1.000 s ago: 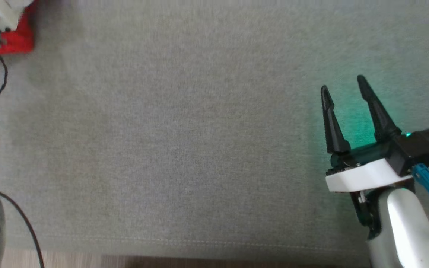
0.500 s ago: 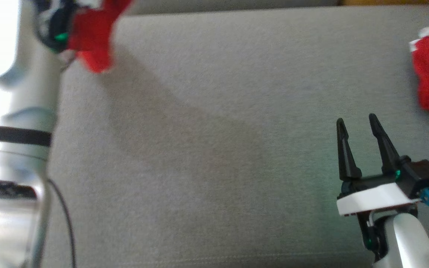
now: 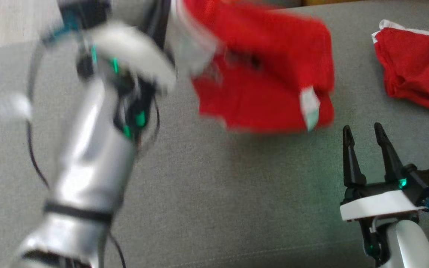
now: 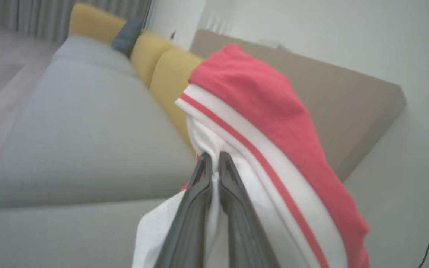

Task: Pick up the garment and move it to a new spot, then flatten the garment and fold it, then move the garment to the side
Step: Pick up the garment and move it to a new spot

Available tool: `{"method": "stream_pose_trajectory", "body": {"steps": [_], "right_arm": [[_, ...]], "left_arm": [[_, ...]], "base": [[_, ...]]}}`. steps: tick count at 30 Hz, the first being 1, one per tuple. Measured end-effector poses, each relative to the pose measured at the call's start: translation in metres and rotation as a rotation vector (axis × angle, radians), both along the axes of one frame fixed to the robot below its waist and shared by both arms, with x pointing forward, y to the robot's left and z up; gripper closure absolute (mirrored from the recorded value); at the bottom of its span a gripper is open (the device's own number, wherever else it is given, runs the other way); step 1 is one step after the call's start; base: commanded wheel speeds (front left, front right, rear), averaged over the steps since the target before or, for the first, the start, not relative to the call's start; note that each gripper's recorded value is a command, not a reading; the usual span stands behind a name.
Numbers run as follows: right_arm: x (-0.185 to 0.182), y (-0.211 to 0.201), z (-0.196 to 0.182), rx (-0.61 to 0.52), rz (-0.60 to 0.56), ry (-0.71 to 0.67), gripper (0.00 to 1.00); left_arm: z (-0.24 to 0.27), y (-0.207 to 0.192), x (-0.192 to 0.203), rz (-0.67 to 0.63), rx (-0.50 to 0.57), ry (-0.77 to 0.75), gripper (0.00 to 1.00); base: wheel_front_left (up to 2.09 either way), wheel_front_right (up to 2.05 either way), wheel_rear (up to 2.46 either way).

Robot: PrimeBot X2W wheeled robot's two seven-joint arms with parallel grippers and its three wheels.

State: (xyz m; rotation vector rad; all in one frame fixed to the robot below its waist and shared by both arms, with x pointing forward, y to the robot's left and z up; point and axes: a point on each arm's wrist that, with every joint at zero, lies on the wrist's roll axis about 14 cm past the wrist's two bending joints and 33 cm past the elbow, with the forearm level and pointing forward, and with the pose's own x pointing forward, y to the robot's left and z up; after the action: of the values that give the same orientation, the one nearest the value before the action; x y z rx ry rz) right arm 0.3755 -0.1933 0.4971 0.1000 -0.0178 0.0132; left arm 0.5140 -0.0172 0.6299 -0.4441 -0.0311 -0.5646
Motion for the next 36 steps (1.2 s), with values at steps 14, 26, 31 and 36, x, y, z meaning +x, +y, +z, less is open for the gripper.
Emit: {"method": "stream_pose_trajectory", "body": {"steps": [14,26,31,36], "right_arm": [[0.014,0.003,-0.017,0.01,0.008,0.033,0.0],[0.018,0.01,-0.023,0.014,0.03,0.047,0.0],[0.018,0.014,-0.015,0.009,0.043,0.028,0.0],[0.015,0.017,-0.008,0.003,0.049,0.008,0.0]], "left_arm": [[-0.216,0.053,-0.055,0.221,0.101,0.467,1.0],[-0.207,0.074,-0.043,0.282,0.1,0.418,0.0],[-0.177,0.083,-0.041,0.282,0.112,0.305,0.0],[-0.154,0.097,-0.056,0.301,0.116,0.211,0.0]], "base": [[0.0,0.0,0.0],[0.0,0.0,0.0],[0.0,0.0,0.0],[0.0,0.0,0.0]]}}
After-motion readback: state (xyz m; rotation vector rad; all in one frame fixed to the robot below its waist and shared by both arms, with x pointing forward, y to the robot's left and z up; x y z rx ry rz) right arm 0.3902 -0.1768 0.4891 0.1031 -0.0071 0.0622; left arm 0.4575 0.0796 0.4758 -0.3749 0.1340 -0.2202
